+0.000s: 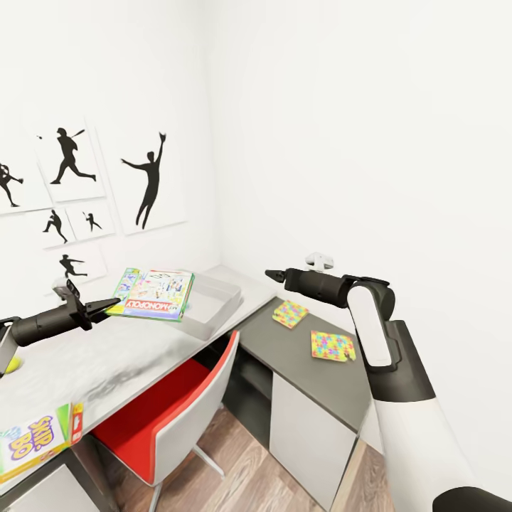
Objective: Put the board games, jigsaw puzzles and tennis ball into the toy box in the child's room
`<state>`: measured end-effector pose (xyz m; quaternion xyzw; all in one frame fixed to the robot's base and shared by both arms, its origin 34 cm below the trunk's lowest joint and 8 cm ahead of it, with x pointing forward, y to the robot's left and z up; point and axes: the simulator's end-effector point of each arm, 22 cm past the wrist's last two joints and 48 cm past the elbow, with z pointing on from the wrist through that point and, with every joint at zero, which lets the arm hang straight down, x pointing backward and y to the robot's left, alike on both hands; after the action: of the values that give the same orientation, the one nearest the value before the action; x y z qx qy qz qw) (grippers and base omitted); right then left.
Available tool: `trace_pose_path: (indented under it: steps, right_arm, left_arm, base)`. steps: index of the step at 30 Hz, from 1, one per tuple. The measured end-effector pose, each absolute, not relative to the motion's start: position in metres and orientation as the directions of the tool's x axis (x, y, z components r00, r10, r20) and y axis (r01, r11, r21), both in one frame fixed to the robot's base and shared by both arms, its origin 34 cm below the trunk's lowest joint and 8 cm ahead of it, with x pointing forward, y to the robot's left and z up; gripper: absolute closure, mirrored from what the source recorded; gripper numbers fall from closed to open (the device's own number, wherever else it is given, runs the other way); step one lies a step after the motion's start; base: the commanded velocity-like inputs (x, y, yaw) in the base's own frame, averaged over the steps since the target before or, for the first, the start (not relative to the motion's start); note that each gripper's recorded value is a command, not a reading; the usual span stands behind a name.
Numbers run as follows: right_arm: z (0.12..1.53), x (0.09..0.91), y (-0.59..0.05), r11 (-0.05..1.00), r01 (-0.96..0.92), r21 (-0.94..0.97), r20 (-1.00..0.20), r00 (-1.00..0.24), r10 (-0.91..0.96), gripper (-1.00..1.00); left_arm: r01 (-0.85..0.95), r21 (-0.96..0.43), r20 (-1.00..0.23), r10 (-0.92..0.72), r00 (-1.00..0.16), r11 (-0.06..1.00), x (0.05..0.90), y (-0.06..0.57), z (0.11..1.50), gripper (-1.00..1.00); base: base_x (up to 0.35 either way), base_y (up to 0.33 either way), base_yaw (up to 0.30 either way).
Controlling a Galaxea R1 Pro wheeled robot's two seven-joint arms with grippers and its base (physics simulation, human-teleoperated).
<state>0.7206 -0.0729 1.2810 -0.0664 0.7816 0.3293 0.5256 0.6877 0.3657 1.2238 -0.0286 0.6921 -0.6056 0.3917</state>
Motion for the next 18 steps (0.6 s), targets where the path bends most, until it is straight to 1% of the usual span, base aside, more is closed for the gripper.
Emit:
trace_pose_path:
  steps: [4, 9, 11, 14, 18]
  right_arm:
    - [1.2818, 0.7204, -0.0733, 0.775, -0.450, 0.444, -0.866, -0.437, 0.243, -1.00]
    - [1.2819, 0.7205, -0.0738, 0.775, -0.450, 0.444, -0.866, -0.437, 0.243, -1.00]
    - [1.2819, 0.7204, -0.0739, 0.775, -0.450, 0.444, -0.866, -0.437, 0.243, -1.00]
    - [1.2821, 0.7202, -0.0740, 0.775, -0.449, 0.444, -0.866, -0.437, 0.243, -1.00]
    - [1.2820, 0.7203, -0.0742, 0.776, -0.449, 0.443, -0.866, -0.436, 0.243, -1.00]
  left_arm:
    - [0.440, -0.858, -0.511, -0.515, -0.688, 0.265, 0.6875, 0.3658, 1.2251, 1.00]
    - [0.441, -0.858, -0.511, -0.516, -0.687, 0.264, 0.6876, 0.3660, 1.2257, 1.00]
    - [0.439, -0.859, -0.510, -0.517, -0.688, 0.263, 0.6876, 0.3659, 1.2255, 1.00]
    - [0.437, -0.860, -0.508, -0.517, -0.689, 0.263, 0.6875, 0.3661, 1.2253, 1.00]
    - [0.436, -0.861, -0.506, -0.520, -0.688, 0.261, 0.6876, 0.3666, 1.2256, 1.00]
  base:
    - [0.029, -0.029, 0.089]
    - [0.005, -0.018, 0.016]
    - [0.039, -0.131, 0.004]
    - [0.159, -0.171, 0.002]
    - [0.152, -0.062, 0.072]
